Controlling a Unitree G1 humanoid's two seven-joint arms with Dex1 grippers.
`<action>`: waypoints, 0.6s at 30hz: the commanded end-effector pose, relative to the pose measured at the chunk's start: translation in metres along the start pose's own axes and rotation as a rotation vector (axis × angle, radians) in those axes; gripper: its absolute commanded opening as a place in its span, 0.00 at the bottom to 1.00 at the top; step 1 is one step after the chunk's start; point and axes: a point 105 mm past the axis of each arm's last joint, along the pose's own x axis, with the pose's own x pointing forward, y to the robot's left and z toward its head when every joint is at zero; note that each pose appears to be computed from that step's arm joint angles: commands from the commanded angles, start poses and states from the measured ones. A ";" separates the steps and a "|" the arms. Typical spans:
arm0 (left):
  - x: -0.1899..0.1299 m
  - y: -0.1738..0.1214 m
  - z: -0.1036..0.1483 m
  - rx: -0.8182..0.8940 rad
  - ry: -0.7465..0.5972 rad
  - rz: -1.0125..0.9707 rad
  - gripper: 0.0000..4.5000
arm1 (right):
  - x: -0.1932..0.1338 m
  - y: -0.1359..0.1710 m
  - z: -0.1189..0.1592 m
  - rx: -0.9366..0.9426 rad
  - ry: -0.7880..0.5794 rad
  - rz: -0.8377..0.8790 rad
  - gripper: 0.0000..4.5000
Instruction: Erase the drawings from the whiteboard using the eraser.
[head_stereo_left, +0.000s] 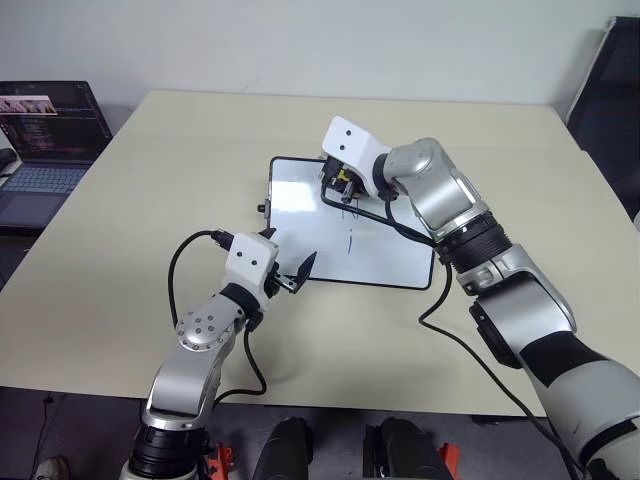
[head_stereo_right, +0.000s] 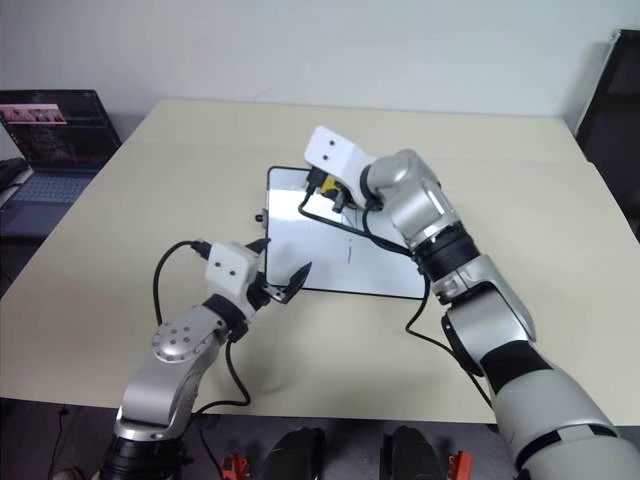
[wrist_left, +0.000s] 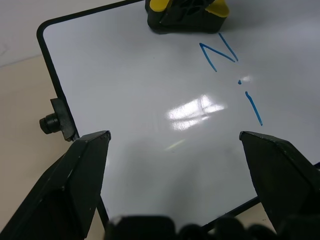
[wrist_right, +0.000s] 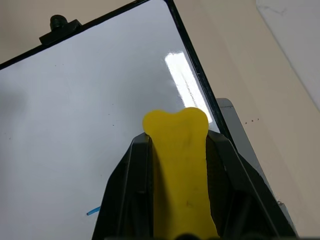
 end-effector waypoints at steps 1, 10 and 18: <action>-0.001 -0.001 0.013 0.023 -0.052 0.009 1.00 | -0.001 -0.011 -0.007 -0.055 0.026 -0.041 0.24; -0.002 -0.001 0.012 0.022 -0.050 0.007 1.00 | -0.014 -0.021 -0.041 -0.051 0.101 -0.060 0.24; -0.001 -0.001 0.012 0.024 -0.053 0.000 1.00 | -0.032 -0.025 -0.068 -0.034 0.161 -0.073 0.24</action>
